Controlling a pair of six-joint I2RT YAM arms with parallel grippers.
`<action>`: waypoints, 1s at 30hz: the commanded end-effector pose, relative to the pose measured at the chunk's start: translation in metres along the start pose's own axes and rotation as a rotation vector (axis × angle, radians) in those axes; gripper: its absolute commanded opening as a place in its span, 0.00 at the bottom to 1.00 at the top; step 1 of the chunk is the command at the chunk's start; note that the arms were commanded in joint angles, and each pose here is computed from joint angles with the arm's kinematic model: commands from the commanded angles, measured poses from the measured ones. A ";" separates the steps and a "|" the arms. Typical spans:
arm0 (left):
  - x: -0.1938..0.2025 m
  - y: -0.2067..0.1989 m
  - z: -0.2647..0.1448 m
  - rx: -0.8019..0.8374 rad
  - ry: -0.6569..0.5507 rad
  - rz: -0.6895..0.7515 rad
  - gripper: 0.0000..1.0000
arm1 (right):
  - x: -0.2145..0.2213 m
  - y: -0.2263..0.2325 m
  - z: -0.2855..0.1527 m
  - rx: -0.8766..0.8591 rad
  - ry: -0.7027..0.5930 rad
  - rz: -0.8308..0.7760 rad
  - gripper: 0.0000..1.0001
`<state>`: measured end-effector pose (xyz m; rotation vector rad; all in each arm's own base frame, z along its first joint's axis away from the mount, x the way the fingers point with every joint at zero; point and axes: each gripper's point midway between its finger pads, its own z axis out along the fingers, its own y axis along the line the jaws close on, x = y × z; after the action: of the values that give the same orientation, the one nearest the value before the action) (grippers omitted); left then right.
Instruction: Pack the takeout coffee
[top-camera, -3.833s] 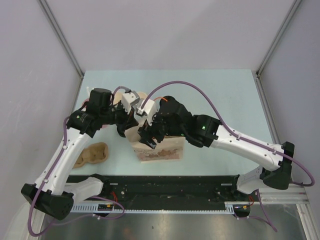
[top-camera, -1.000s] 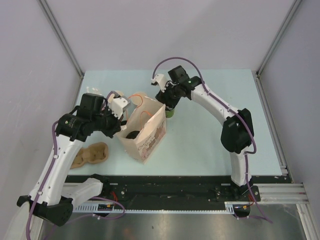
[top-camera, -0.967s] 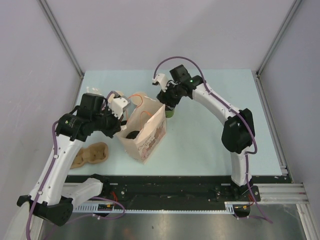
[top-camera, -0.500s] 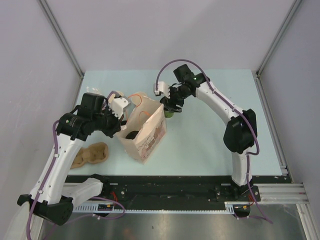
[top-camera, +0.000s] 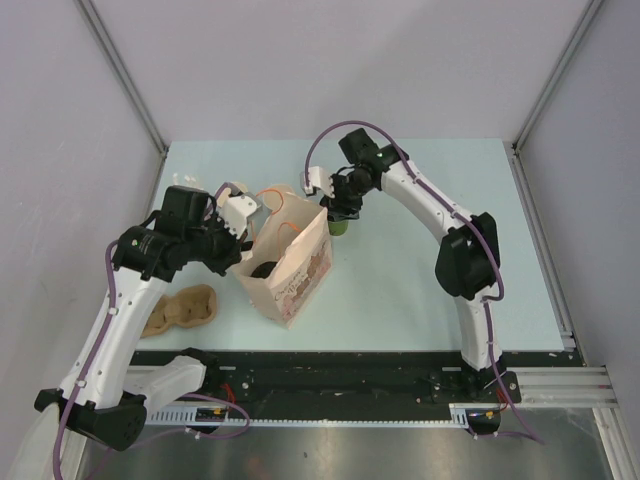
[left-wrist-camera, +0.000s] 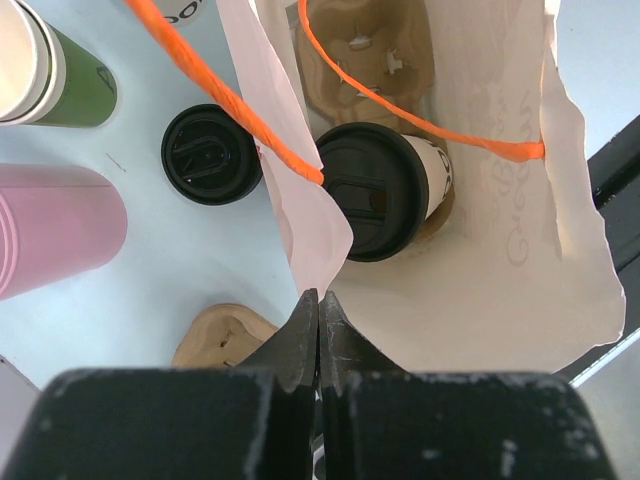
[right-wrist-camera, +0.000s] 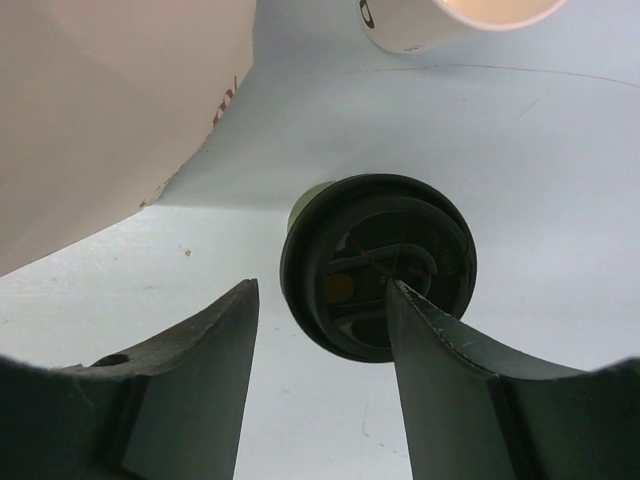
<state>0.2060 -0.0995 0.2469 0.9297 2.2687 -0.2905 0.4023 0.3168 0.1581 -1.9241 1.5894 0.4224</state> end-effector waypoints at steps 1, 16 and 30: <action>0.007 0.000 -0.004 -0.005 0.020 0.001 0.00 | -0.006 -0.011 0.000 0.015 0.004 -0.042 0.57; 0.005 0.001 -0.007 -0.008 0.016 0.007 0.00 | 0.007 -0.007 0.013 -0.001 0.041 -0.018 0.31; 0.002 -0.001 -0.009 0.002 0.009 0.017 0.00 | 0.016 0.001 0.016 -0.008 0.066 0.027 0.13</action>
<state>0.2054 -0.0980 0.2462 0.9383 2.2713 -0.2812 0.4087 0.3140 0.1359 -1.9582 1.6404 0.3860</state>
